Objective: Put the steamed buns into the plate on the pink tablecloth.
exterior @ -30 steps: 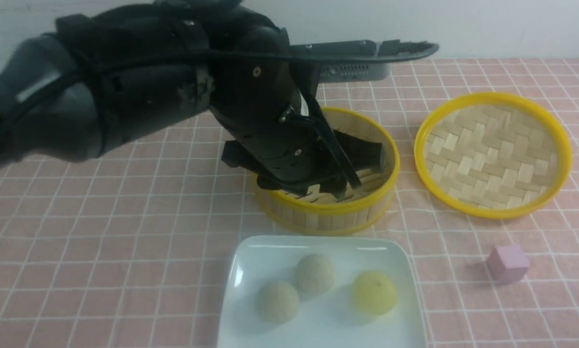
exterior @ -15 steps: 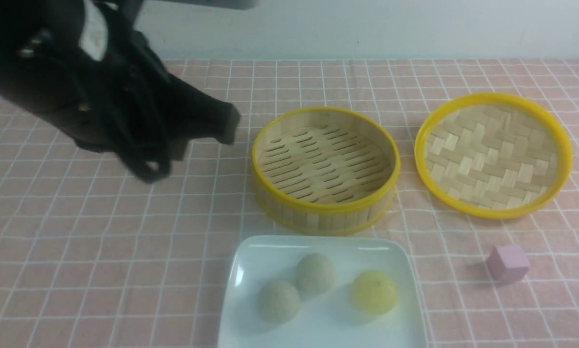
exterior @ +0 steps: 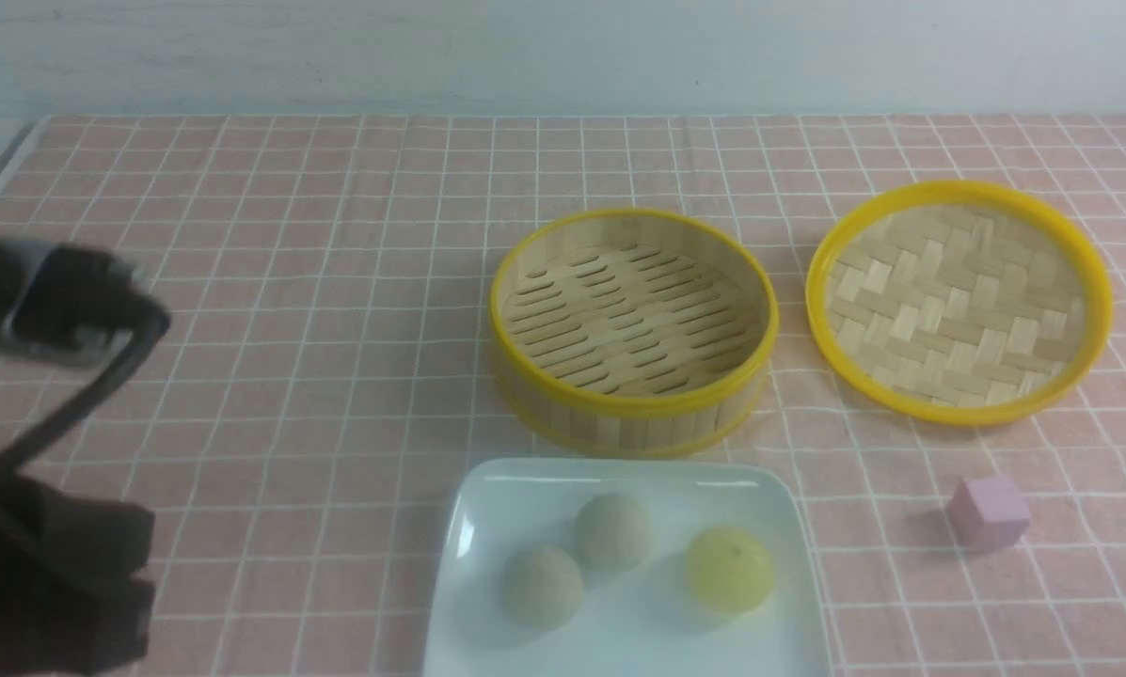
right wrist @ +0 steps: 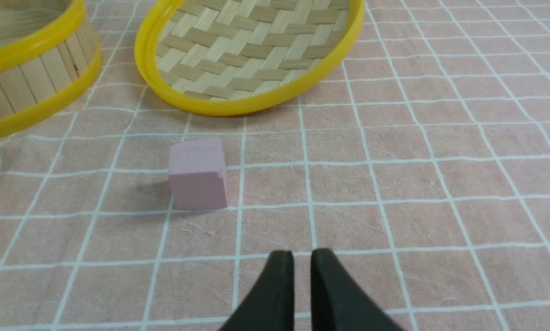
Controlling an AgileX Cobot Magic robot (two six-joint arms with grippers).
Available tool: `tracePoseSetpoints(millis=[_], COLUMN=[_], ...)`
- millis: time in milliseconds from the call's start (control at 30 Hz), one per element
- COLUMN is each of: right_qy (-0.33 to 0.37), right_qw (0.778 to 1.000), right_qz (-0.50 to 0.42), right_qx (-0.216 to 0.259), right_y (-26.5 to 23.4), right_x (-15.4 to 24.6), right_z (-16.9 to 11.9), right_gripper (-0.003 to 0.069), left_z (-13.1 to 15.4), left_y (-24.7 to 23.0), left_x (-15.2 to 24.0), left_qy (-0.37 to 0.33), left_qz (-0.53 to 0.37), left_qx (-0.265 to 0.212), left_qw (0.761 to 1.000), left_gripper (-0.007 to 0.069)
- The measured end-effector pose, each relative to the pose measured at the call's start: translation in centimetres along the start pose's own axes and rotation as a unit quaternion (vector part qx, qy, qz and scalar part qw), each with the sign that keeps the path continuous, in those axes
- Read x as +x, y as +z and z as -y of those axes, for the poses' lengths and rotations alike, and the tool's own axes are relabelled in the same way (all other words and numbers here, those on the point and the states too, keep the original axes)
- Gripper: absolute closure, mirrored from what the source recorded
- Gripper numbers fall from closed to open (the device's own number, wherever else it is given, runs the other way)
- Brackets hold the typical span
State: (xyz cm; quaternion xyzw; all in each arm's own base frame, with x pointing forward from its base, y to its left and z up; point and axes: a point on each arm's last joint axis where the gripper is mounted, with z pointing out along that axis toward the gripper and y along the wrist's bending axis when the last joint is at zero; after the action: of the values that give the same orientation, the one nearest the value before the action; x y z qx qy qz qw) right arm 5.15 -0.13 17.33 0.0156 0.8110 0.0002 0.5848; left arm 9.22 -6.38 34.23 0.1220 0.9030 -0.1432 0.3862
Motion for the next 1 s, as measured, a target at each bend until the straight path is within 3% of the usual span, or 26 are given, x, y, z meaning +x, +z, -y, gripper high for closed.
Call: tracePoseSetpoints(millis=[200, 333, 433, 1000], right_qy=[0.0, 0.0, 0.0, 0.002], right_qw=[1.0, 1.0, 1.0, 1.0], right_qz=[0.0, 0.0, 0.0, 0.0], right_qx=[0.0, 0.0, 0.0, 0.0], right_y=[0.0, 0.0, 0.0, 0.0], right_x=[0.0, 0.0, 0.0, 0.0], right_z=[0.0, 0.0, 0.0, 0.0], right_gripper=[0.0599, 0.0595, 0.0589, 0.0573], left_z=[-0.3, 0.7, 1.1, -0.1], left_y=[1.6, 3.4, 4.1, 5.4], left_x=[2.3, 2.6, 3.0, 5.0], left_qy=[-0.026, -0.004, 0.016, 0.026], left_qz=[0.073, 0.17, 0.196, 0.139], left_qx=[0.051, 0.123, 0.148, 0.099], left_qw=[0.996, 0.978, 0.969, 0.985], left_gripper=[0.062, 0.0614, 0.0611, 0.0594])
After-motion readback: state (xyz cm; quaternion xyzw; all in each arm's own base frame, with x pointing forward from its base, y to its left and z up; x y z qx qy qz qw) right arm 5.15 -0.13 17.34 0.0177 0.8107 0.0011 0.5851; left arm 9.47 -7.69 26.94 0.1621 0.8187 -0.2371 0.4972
